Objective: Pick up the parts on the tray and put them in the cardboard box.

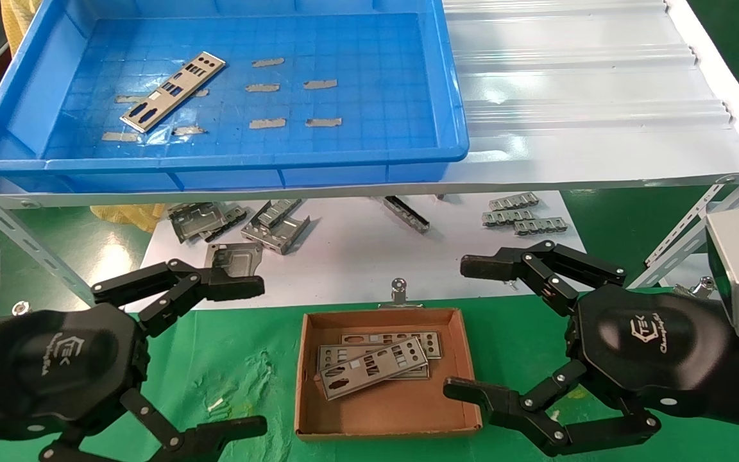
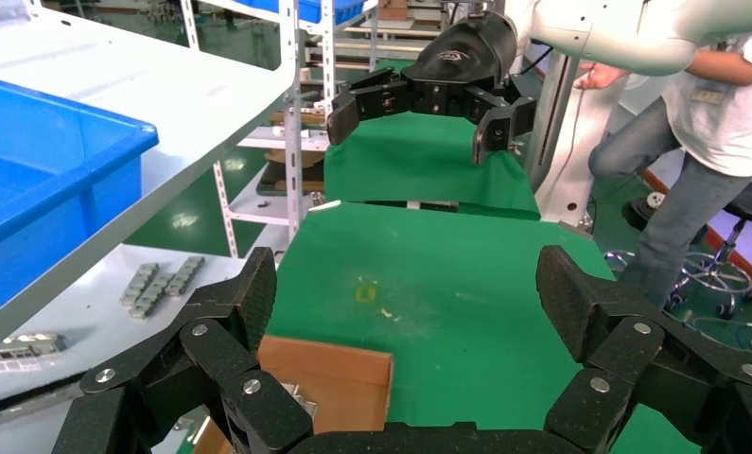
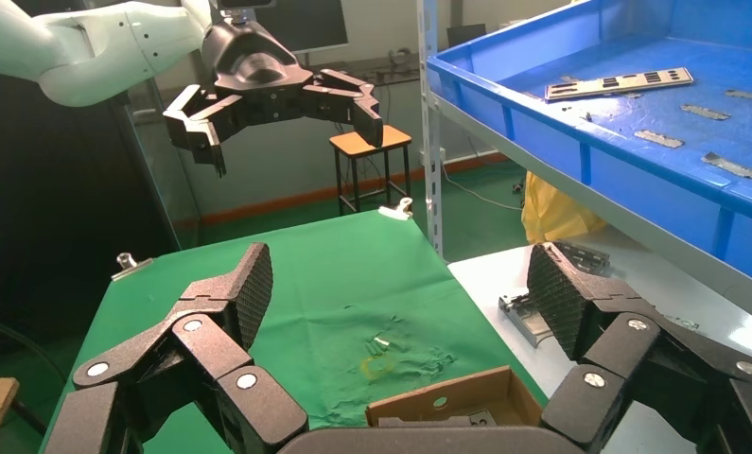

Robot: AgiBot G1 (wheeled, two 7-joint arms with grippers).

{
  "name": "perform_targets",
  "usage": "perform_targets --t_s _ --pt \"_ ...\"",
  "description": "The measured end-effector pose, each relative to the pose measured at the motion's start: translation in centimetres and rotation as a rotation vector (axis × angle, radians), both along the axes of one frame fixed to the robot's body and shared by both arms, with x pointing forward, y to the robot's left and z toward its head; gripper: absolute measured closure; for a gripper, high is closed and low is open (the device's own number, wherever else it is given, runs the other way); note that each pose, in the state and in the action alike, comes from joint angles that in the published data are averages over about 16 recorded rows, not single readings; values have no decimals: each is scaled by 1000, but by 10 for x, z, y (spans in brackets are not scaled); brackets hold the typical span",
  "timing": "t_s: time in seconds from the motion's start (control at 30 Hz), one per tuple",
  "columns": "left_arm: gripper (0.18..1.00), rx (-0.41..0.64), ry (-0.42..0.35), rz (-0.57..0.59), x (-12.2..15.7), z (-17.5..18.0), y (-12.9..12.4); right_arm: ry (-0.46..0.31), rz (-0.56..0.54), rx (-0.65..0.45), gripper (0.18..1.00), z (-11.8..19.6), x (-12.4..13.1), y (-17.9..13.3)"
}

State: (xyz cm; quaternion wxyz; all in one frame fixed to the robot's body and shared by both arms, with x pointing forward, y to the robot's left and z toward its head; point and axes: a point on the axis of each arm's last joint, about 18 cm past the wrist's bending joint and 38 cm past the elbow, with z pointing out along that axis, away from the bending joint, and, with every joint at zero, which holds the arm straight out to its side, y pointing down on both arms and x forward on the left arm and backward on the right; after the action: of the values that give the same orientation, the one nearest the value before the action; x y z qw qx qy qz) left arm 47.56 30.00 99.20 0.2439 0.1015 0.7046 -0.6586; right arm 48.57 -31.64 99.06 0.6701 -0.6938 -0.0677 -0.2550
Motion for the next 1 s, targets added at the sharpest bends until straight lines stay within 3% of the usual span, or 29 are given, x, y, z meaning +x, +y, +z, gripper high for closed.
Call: perform_targets --t_s 1.0 --pt "184 0 0 0 0 0 0 0 0 0 179 0 0 0"
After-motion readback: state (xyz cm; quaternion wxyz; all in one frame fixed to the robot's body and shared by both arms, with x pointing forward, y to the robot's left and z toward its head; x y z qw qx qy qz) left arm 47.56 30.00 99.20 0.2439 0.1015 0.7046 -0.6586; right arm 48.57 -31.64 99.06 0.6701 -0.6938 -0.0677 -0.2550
